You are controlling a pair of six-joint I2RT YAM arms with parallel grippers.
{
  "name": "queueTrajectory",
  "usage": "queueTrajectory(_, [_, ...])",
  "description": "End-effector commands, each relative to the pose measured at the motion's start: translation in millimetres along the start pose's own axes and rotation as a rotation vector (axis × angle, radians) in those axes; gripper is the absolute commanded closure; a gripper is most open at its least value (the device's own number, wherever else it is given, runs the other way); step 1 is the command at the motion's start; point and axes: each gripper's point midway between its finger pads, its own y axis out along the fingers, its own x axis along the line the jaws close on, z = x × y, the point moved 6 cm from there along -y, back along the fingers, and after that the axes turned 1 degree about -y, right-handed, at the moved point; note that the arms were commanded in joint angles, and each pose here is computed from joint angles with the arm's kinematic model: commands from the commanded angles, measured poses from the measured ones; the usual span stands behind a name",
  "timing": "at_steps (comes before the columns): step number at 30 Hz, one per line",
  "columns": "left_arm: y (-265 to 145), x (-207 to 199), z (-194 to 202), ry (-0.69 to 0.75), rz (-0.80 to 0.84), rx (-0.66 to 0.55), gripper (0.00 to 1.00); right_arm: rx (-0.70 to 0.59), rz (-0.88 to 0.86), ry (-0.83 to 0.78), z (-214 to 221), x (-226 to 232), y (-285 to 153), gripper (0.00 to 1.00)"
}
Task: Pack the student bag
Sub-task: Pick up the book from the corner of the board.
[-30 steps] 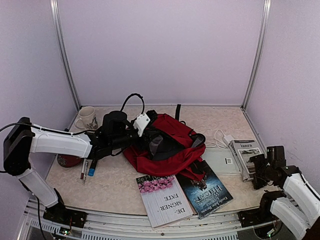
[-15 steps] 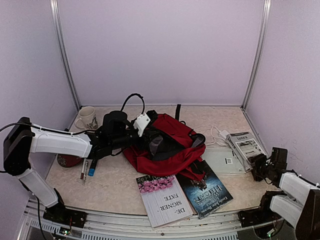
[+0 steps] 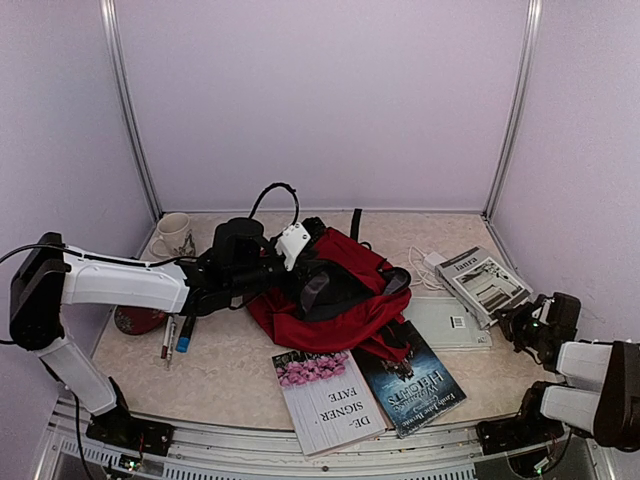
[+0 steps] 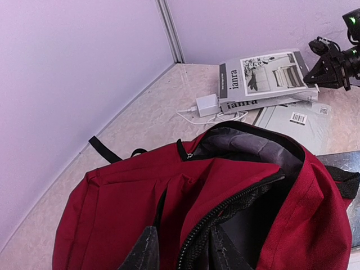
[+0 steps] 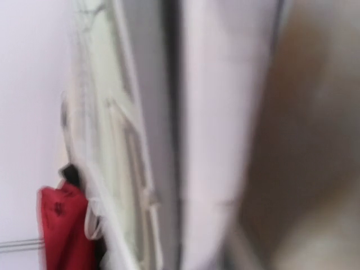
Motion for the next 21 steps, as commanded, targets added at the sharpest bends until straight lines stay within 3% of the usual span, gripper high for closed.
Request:
queueTrajectory(1, [2, 1, -11, 0.016, -0.022, -0.01, 0.71, -0.012, -0.112, -0.14, -14, 35, -6, 1.0])
queueTrajectory(10, [2, 4, -28, 0.069, -0.061, -0.031, 0.78, -0.028, -0.243, -0.268, -23, 104, -47, 1.0])
queueTrajectory(16, [4, 26, -46, 0.122, -0.225, -0.046, 0.89, 0.172, -0.362, -0.525, -9, 179, -92, 1.0])
queueTrajectory(21, [6, 36, -66, 0.139, -0.282, -0.072, 0.92, 0.394, -0.479, -0.578, 33, 211, -127, 1.0])
